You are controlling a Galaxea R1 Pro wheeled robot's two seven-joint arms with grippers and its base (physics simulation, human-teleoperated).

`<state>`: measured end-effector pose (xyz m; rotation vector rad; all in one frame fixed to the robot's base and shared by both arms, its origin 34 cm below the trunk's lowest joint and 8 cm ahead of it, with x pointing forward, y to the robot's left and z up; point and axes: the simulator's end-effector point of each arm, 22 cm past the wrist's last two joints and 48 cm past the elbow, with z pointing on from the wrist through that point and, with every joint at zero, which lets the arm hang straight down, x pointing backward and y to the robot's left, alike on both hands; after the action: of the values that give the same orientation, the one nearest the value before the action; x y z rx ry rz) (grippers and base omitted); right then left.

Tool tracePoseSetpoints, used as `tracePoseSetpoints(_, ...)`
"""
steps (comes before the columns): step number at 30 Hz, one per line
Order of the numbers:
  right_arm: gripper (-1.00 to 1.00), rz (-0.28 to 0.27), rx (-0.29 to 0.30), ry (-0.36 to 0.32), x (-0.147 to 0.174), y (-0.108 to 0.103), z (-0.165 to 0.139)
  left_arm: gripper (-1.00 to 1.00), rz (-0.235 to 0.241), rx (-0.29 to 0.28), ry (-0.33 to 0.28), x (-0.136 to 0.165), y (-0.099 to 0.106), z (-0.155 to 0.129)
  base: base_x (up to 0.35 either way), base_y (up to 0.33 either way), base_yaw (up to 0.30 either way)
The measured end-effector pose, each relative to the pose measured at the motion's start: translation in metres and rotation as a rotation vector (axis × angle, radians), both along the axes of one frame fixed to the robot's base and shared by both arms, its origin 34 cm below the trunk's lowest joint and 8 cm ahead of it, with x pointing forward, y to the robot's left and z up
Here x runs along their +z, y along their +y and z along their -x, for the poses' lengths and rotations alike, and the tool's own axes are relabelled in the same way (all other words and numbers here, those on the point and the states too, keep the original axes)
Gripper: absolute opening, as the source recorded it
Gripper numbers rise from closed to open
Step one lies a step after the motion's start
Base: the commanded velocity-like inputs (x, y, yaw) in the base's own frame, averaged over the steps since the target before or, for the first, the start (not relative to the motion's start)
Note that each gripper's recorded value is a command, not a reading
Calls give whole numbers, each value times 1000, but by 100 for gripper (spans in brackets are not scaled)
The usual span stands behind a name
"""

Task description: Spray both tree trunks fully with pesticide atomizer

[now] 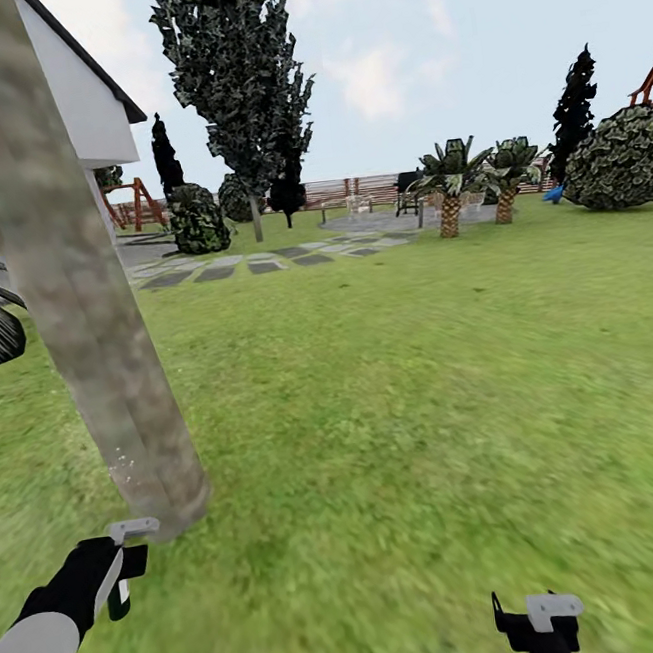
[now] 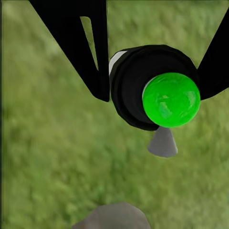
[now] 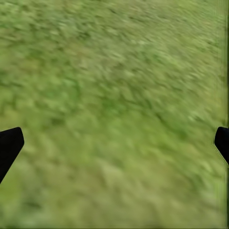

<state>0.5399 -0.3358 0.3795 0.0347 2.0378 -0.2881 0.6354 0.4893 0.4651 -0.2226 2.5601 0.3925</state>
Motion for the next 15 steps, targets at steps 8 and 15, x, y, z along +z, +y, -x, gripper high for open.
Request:
tracePoseSetpoints(8, 100, -1, 0, -1, 0, 1, 0, -100, 3, 4, -19, 6, 0, -5, 0, -13, 109)
tracePoseSetpoints(15, 100, -2, 1, -1, 0, 2, 0, -100, -16, 7, -31, 20, 17, -11, 0, 0, 273)
